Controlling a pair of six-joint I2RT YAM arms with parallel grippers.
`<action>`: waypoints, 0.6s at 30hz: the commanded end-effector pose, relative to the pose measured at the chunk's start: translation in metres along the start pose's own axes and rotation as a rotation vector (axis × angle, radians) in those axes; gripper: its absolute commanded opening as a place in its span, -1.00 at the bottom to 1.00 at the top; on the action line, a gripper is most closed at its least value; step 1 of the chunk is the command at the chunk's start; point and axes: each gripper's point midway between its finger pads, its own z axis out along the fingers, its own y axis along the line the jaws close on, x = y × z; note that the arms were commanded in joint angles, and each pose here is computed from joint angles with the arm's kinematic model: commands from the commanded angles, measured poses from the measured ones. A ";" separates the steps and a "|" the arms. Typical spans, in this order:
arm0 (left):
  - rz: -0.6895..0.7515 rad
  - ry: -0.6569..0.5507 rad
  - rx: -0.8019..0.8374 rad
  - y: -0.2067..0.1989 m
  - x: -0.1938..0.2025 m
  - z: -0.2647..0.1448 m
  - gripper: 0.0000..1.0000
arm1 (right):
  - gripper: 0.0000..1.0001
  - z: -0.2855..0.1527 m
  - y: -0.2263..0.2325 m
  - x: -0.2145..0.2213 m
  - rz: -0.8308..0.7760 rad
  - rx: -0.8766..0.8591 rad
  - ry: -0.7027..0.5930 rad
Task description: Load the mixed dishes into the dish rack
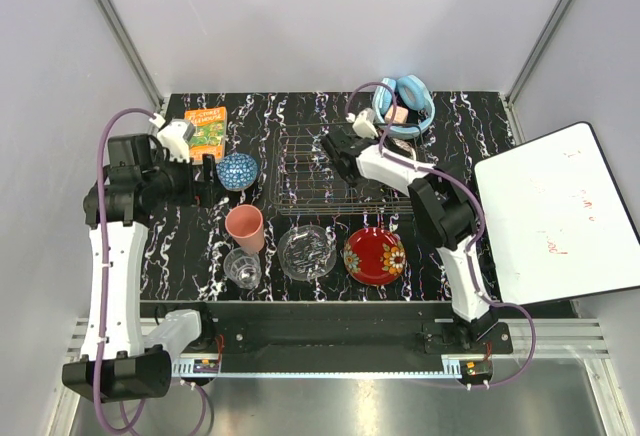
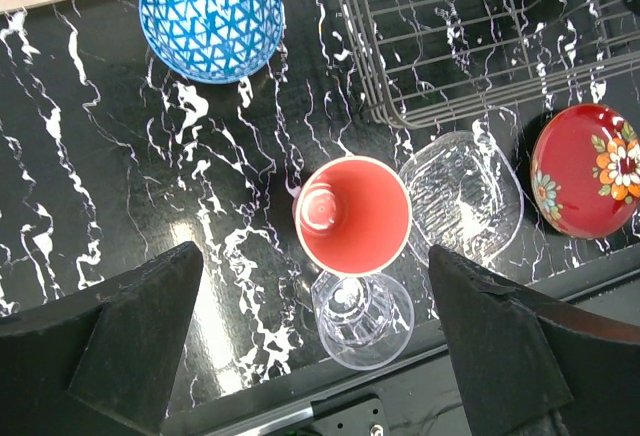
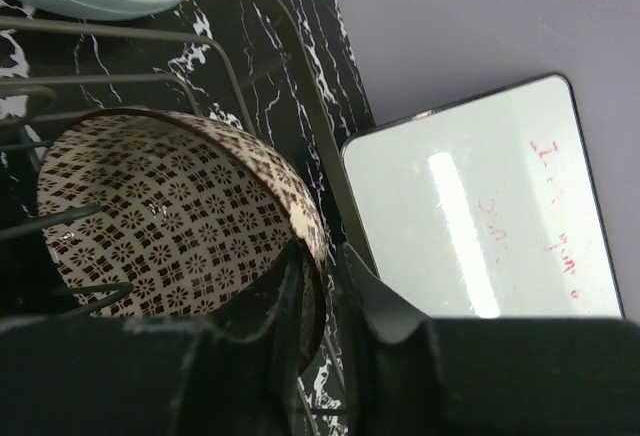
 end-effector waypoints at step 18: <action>0.140 -0.033 -0.186 0.055 -0.011 0.082 0.98 | 0.99 -0.098 -0.078 -0.056 0.365 -0.280 -0.086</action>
